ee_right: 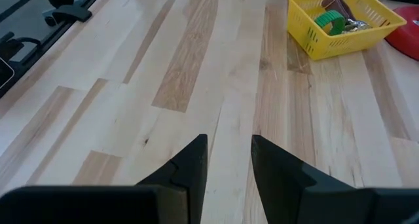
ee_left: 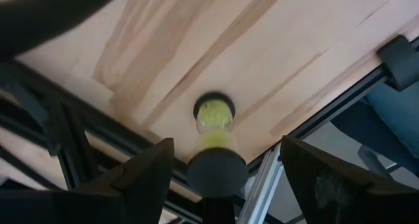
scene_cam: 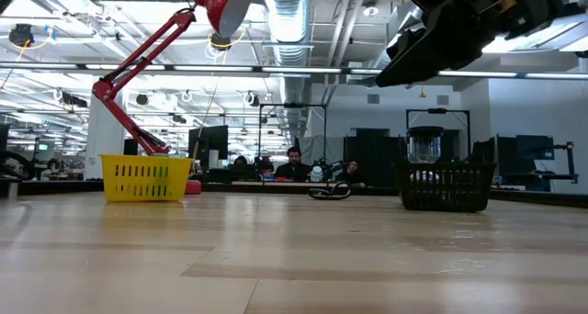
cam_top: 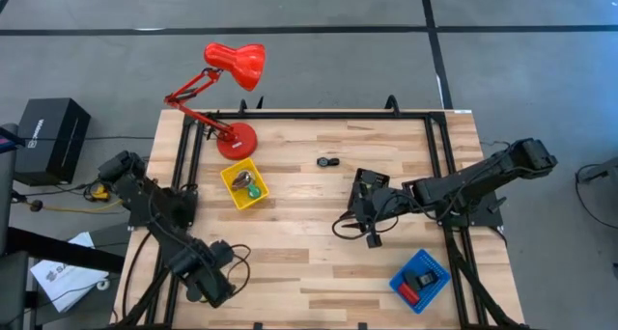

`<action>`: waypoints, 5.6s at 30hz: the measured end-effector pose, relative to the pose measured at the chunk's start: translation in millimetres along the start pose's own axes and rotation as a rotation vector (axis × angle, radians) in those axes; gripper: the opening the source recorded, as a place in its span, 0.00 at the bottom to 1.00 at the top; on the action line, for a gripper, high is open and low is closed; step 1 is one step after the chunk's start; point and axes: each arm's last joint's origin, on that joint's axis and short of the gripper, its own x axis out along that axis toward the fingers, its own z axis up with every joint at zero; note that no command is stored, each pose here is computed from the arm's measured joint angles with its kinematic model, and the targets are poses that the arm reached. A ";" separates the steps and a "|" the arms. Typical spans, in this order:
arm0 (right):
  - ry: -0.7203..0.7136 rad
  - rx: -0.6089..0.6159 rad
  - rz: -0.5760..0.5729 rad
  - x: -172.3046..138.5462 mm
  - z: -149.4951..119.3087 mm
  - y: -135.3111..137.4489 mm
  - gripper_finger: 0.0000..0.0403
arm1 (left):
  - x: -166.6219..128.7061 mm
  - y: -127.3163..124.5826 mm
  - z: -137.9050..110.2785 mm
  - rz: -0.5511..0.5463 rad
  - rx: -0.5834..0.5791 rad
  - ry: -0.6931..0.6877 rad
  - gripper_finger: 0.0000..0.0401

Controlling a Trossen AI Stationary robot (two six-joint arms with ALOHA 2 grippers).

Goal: Pick & Place Office items
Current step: Move the green hourglass to the center of the table

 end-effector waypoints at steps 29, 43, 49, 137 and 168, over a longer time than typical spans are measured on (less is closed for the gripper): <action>0.017 0.040 -0.060 0.8 -2.3 -19.2 0.27 | 26.3 -7.1 -41.4 0.064 -0.148 -0.033 0.70; 0.017 0.040 -0.060 0.8 -2.3 -19.2 0.27 | 32.0 -9.7 -46.2 0.065 -0.238 -0.036 0.70; 0.017 0.040 -0.060 0.8 -2.3 -19.2 0.27 | 33.1 -9.6 -51.7 0.042 -0.271 -0.082 0.70; 0.012 0.038 -0.060 0.7 -1.8 -19.3 0.27 | 53.8 -12.8 24.2 -0.072 -0.067 -0.063 0.50; 0.012 0.039 -0.060 0.7 -1.8 -19.3 0.27 | 2.2 18.7 189.7 -0.198 0.251 -0.357 0.50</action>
